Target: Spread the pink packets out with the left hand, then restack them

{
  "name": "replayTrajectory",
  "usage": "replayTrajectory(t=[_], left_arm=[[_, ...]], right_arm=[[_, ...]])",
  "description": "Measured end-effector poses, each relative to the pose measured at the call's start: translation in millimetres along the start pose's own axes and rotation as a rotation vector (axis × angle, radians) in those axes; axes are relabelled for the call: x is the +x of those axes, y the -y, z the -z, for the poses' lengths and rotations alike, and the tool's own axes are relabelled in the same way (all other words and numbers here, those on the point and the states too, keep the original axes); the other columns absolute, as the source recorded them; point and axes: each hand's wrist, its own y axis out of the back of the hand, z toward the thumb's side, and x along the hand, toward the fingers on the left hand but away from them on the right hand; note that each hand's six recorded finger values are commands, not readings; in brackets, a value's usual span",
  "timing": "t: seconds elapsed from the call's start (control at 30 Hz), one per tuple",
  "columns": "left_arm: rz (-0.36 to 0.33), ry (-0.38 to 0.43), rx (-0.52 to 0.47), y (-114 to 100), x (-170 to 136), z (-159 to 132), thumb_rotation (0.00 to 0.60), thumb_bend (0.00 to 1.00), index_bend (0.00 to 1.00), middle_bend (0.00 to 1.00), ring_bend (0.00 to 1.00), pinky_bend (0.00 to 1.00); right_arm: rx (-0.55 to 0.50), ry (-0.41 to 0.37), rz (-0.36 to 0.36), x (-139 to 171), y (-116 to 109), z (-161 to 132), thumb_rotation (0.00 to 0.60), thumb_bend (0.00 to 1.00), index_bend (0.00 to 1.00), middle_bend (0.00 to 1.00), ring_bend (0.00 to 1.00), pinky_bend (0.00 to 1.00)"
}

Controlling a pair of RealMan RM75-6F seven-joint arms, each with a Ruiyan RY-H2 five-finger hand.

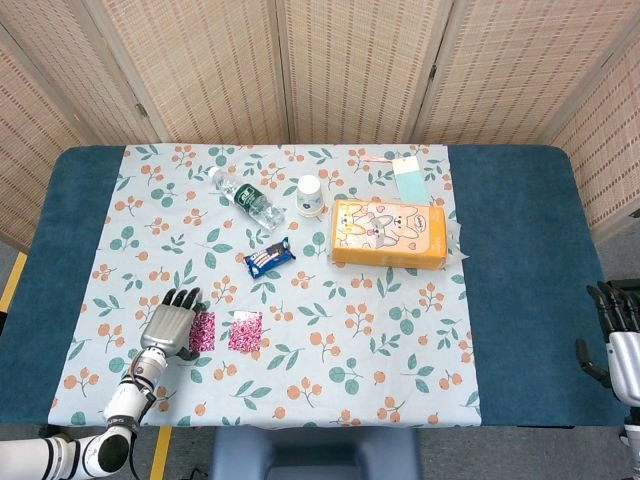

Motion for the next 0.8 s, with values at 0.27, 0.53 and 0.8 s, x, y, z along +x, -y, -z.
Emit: replayTrajectory(t=[0.27, 0.53, 0.8], left_arm=[[-0.001, -0.007, -0.006, 1.7, 0.1, 1.8, 0.572, 0.13, 0.27, 0.00, 0.00, 0.00], [-0.022, -0.003, -0.016, 1.4, 1.0, 0.7, 0.569, 0.15, 0.32, 0.00, 0.00, 0.00], [-0.041, 0.003, -0.026, -4.6, -0.9, 2.1, 0.572, 0.15, 0.32, 0.00, 0.00, 0.00]], right_arm=[[0.000, 0.000, -0.002, -0.2, 0.5, -0.1, 0.600, 0.48, 0.00, 0.07, 0.00, 0.00], [0.000, 0.001, 0.000, 0.7, -0.1, -0.1, 0.600, 0.48, 0.00, 0.07, 0.00, 0.00], [0.002, 0.000, 0.006, 2.0, -2.1, -0.5, 0.600, 0.48, 0.00, 0.07, 0.00, 0.00]])
